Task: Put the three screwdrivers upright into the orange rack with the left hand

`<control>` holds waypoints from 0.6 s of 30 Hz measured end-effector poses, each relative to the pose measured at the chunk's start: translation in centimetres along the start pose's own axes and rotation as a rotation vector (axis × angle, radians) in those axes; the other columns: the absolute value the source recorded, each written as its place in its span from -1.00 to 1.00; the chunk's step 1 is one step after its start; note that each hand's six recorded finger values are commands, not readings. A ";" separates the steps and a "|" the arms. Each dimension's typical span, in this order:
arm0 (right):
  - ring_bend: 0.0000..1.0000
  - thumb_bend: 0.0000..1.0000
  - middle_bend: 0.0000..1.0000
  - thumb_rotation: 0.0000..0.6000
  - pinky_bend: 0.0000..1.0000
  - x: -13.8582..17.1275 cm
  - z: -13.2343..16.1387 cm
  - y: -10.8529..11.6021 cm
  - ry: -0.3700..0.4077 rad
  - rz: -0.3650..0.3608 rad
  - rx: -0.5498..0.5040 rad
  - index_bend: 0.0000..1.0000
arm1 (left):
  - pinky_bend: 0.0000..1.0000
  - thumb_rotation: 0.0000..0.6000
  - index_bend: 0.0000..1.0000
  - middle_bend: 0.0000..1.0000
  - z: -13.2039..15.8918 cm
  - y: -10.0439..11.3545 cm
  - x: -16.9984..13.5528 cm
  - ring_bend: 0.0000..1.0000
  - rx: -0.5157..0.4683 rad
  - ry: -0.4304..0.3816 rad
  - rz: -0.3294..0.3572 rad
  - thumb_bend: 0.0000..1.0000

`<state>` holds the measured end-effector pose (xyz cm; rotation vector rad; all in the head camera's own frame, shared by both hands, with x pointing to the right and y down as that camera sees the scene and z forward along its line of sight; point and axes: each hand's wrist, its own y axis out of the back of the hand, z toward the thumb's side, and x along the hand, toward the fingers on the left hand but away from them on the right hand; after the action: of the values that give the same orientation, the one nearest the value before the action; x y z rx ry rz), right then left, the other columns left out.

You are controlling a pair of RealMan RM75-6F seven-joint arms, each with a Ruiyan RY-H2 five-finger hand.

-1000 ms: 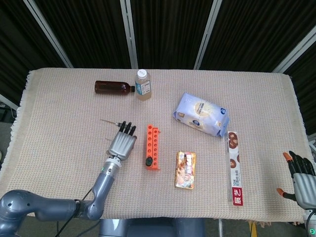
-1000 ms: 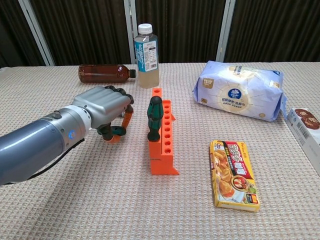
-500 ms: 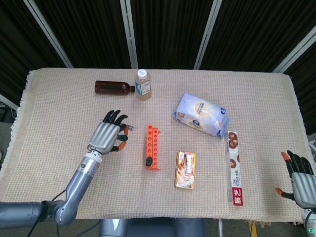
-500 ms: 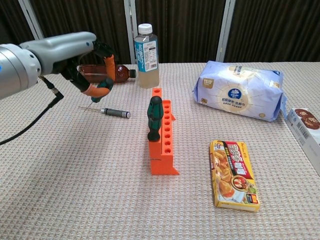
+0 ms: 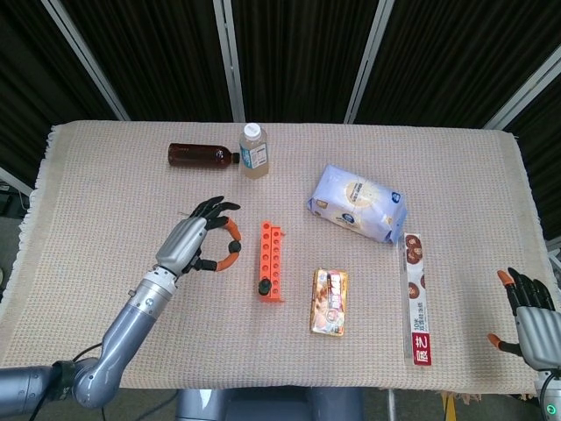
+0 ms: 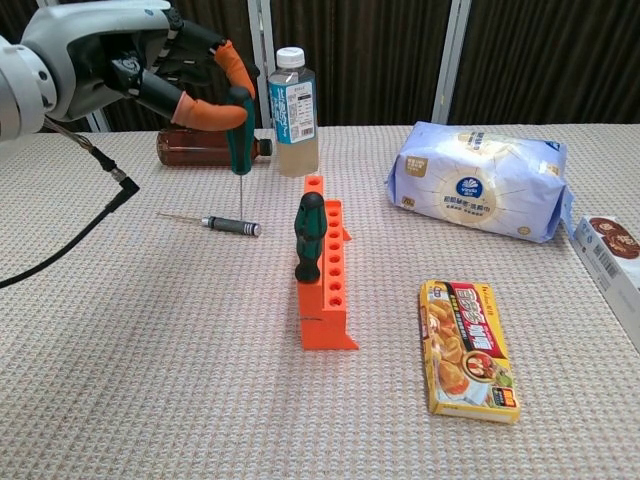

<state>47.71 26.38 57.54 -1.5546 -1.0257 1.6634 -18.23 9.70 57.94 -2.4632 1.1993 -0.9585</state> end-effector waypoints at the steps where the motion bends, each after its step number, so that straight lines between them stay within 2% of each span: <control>1: -1.00 -1.00 -1.00 1.00 -1.00 0.0 0.0 0.0 -0.001 0.000 -0.001 -1.00 | -1.00 1.00 0.42 -0.71 0.2 0.0 0.1 -1.00 -0.044 -0.003 -0.004 -0.23; 7: -1.00 -1.00 -1.00 1.00 -1.00 0.1 -0.2 0.0 -0.007 0.000 -0.002 -1.00 | -1.00 1.00 0.42 -0.71 1.1 -0.3 1.0 -1.00 -0.243 -0.003 -0.040 -0.22; 10: -1.00 -1.00 -1.00 1.00 -1.00 0.2 -0.2 0.0 -0.010 -0.001 -0.002 -1.00 | -1.00 1.00 0.42 -0.72 1.6 -0.9 1.6 -1.00 -0.311 0.001 -0.064 -0.22; 18: -1.00 -1.00 -1.00 1.00 -1.00 0.2 -0.5 0.1 -0.018 0.000 -0.003 -1.00 | -1.00 1.00 0.40 -0.73 2.0 -2.2 2.6 -1.00 -0.352 0.007 -0.095 -0.22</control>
<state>48.19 26.57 57.38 -1.5438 -1.0379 1.6794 -14.34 8.96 58.64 -2.8111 1.3655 -0.8393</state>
